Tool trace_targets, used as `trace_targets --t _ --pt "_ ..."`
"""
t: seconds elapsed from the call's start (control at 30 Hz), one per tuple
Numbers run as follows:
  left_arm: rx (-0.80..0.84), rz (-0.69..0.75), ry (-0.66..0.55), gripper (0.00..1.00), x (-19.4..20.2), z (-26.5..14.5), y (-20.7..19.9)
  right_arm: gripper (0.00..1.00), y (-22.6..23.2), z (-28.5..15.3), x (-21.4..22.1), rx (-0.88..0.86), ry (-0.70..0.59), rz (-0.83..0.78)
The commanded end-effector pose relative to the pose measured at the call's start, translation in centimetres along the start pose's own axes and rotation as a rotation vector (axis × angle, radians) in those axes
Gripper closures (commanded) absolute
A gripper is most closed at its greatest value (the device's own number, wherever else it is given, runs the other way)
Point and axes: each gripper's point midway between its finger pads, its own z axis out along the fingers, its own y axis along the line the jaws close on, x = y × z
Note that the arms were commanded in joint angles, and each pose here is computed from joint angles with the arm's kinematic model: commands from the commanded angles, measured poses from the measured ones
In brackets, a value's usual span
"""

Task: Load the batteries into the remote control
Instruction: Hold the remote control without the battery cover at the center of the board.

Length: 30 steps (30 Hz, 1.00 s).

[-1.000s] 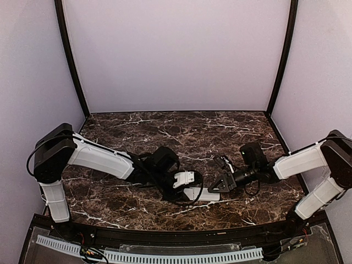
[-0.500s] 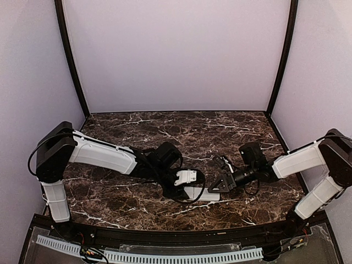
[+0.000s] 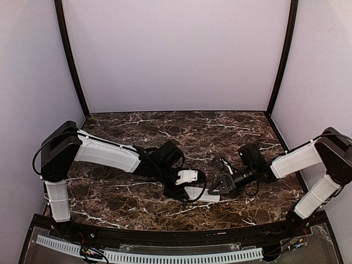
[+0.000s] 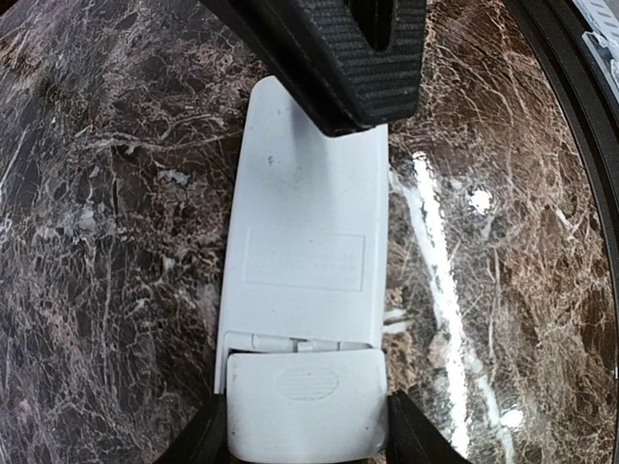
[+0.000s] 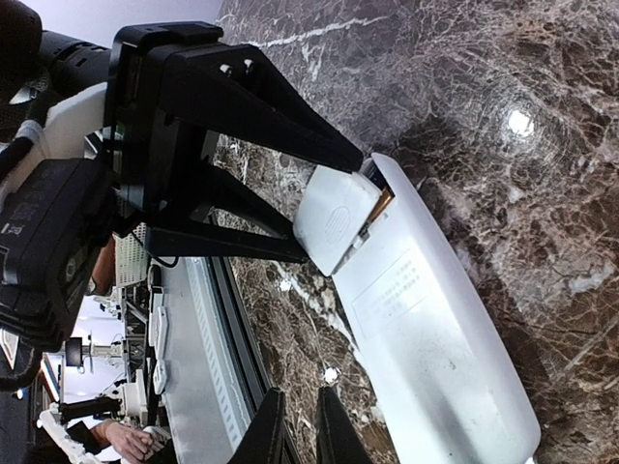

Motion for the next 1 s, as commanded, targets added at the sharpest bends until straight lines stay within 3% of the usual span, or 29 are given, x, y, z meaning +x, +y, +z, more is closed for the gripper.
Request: trace_targets --t 0.0,0.3,0.5,0.73,0.97 --pt "0.015 0.022 0.009 0.60 -0.3 -0.5 0.2 0.88 0.1 0.0 -0.8 -0.011 -0.009 -0.028" --pt "0.011 0.043 0.010 0.60 -0.6 -1.0 0.3 0.77 -0.3 -1.0 -0.2 0.072 -0.009 -0.030" --pt "0.003 0.048 0.024 0.60 -0.3 -0.9 0.4 0.58 -1.4 -2.3 1.0 0.197 -0.002 -0.012" --pt "-0.002 0.057 0.016 0.60 -0.8 -1.2 0.6 0.59 -4.3 -2.9 2.7 0.337 0.025 0.025" --pt "-0.001 0.064 0.017 0.60 -0.8 -1.4 0.5 0.60 -6.2 -2.0 2.7 0.363 0.053 0.041"
